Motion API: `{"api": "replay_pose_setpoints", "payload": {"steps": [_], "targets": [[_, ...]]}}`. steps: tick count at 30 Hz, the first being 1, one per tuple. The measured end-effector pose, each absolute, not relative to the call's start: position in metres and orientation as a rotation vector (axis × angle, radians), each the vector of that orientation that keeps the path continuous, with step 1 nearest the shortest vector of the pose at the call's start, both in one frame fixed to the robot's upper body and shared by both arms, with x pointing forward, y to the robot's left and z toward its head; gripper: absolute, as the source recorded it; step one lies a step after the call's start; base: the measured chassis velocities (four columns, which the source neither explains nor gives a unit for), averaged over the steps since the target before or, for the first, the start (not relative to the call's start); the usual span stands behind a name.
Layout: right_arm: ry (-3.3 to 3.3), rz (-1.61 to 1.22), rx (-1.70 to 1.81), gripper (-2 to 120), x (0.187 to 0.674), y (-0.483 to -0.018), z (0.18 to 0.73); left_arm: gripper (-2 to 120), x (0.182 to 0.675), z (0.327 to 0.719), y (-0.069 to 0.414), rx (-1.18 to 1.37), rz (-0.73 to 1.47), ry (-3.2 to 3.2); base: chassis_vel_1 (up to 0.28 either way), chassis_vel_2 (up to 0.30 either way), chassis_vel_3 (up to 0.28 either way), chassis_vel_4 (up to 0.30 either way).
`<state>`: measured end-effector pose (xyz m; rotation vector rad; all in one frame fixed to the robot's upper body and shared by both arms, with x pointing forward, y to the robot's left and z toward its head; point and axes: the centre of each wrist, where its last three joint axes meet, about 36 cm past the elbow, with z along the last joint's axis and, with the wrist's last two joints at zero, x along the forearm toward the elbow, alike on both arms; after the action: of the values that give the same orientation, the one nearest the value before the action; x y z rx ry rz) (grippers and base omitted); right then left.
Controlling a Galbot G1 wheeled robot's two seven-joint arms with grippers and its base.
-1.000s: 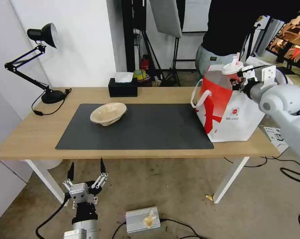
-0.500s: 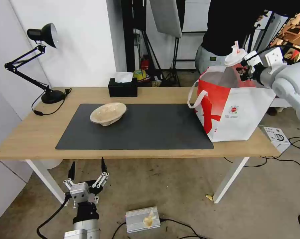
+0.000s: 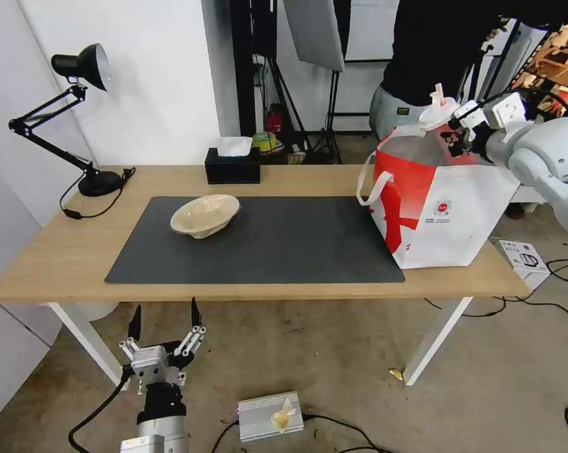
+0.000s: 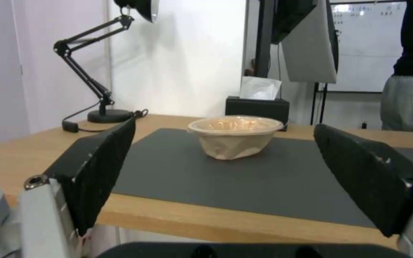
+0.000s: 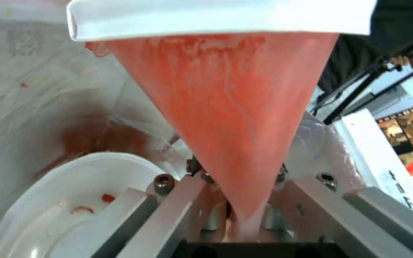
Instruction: Pick up the trash from the table and place it into the takeout bag.
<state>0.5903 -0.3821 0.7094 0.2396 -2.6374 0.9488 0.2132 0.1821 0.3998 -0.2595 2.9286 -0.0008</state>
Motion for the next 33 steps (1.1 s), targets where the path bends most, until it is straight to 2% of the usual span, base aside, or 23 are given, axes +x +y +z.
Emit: {"api": "replay_pose_setpoints", "payload": {"steps": [14, 16, 17, 19, 20, 23, 27, 30, 33], "targets": [[-2.570, 1.034, 0.353, 2, 0.597, -0.382, 0.718, 100, 0.214, 0.397, 0.181, -0.257, -0.002, 2.933, 0.000, 0.000, 0.000, 0.000], [-2.564, 1.057, 0.355, 10, 0.598, -0.381, 0.719, 100, 0.214, 0.396, 0.181, -0.256, -0.002, 2.933, 0.000, 0.000, 0.000, 0.000], [-2.564, 1.057, 0.355, 10, 0.598, -0.381, 0.719, 100, 0.214, 0.396, 0.181, -0.256, -0.002, 2.933, 0.000, 0.000, 0.000, 0.000], [-2.551, 1.087, 0.359, 21, 0.599, -0.380, 0.724, 100, 0.215, 0.396, 0.182, -0.255, -0.001, 2.931, 0.000, 0.000, 0.000, 0.000], [-2.551, 1.087, 0.359, 21, 0.599, -0.380, 0.724, 100, 0.215, 0.396, 0.182, -0.255, -0.001, 2.931, 0.000, 0.000, 0.000, 0.000], [-2.532, 1.127, 0.362, 37, 0.602, -0.378, 0.731, 100, 0.215, 0.396, 0.182, -0.255, -0.003, 2.930, 0.000, 0.000, 0.000, 0.000], [-2.524, 1.141, 0.361, 46, 0.604, -0.377, 0.734, 100, 0.216, 0.396, 0.182, -0.255, -0.004, 2.930, 0.000, 0.000, 0.000, 0.000], [-2.522, 1.157, 0.358, 62, 0.607, -0.375, 0.736, 100, 0.215, 0.396, 0.183, -0.261, -0.002, 2.930, 0.000, 0.000, 0.000, 0.000], [-2.516, 1.164, 0.362, 70, 0.609, -0.372, 0.735, 100, 0.215, 0.396, 0.183, -0.264, -0.003, 2.930, 0.000, 0.000, 0.000, 0.000]]}}
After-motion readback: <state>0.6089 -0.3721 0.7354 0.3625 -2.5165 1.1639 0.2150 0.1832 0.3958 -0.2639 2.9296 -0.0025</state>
